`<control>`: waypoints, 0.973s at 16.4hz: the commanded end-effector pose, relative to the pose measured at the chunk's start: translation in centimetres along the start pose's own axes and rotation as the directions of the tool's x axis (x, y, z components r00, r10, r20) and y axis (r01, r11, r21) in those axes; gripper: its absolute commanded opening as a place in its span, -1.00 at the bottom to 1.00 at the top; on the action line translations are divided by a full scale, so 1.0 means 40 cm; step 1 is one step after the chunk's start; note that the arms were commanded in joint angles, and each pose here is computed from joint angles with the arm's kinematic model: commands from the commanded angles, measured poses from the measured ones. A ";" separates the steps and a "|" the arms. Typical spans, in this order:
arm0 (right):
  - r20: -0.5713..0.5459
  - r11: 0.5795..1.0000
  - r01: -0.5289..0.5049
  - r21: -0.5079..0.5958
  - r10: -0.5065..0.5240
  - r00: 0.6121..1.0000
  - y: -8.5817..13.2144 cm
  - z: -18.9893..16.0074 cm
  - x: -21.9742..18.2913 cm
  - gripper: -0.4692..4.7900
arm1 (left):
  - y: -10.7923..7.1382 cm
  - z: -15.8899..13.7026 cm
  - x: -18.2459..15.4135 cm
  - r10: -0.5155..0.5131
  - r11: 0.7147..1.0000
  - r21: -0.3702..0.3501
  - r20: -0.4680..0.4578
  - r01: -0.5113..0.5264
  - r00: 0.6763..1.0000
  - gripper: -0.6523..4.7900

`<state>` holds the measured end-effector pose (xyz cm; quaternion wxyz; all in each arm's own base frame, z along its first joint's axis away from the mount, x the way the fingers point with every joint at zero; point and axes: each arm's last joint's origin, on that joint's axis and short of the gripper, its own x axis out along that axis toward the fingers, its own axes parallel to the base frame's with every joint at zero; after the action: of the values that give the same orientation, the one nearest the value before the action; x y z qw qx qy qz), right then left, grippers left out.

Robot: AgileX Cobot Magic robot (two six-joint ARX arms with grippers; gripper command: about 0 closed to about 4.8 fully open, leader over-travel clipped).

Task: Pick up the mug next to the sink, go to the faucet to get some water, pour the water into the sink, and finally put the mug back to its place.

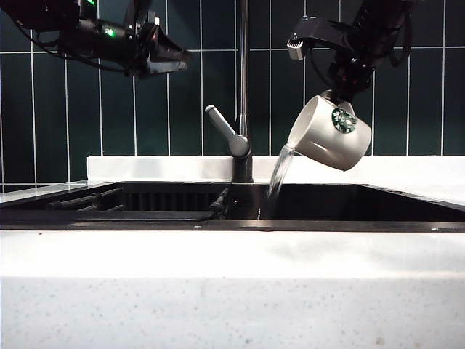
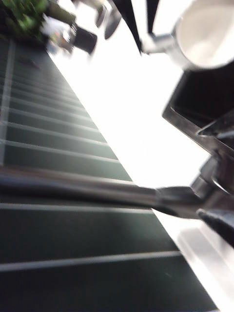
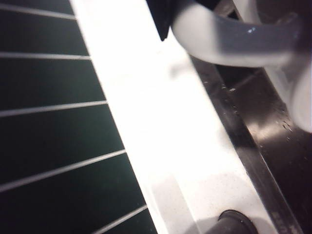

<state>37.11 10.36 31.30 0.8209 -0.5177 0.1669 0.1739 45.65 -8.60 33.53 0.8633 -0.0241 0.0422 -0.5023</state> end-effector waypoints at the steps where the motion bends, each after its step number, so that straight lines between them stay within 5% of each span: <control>1: 0.052 0.976 0.093 -0.195 -0.085 0.995 -0.029 0.024 -0.022 -0.82 | -0.003 0.006 -0.002 0.008 1.000 0.018 0.001 -0.008 1.000 -0.09; 4: 0.072 0.918 0.159 -0.362 -0.142 0.987 -0.040 0.031 -0.022 -0.82 | -0.002 0.005 -0.002 0.023 0.999 0.047 -0.001 -0.023 1.000 -0.09; 8: 0.090 0.849 0.210 -0.485 -0.190 0.978 -0.032 0.066 -0.029 -0.82 | -0.002 -0.014 -0.002 0.018 1.000 -0.024 -0.055 -0.019 0.998 -0.09; 13: 0.154 0.769 0.277 -0.576 -0.230 0.961 -0.004 0.137 -0.050 -0.81 | -0.009 -0.021 0.003 0.003 0.994 -0.109 -0.078 -0.011 0.997 -0.09; 16: 0.143 0.767 0.276 -0.579 -0.237 0.961 -0.002 0.139 -0.051 -0.81 | -0.017 -0.025 0.012 -0.009 0.992 -0.124 -0.089 -0.002 0.996 -0.09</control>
<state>36.09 15.23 33.14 0.6294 -0.7619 0.0264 0.1503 45.33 -9.43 32.20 0.8576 -0.0558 0.1167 -0.4977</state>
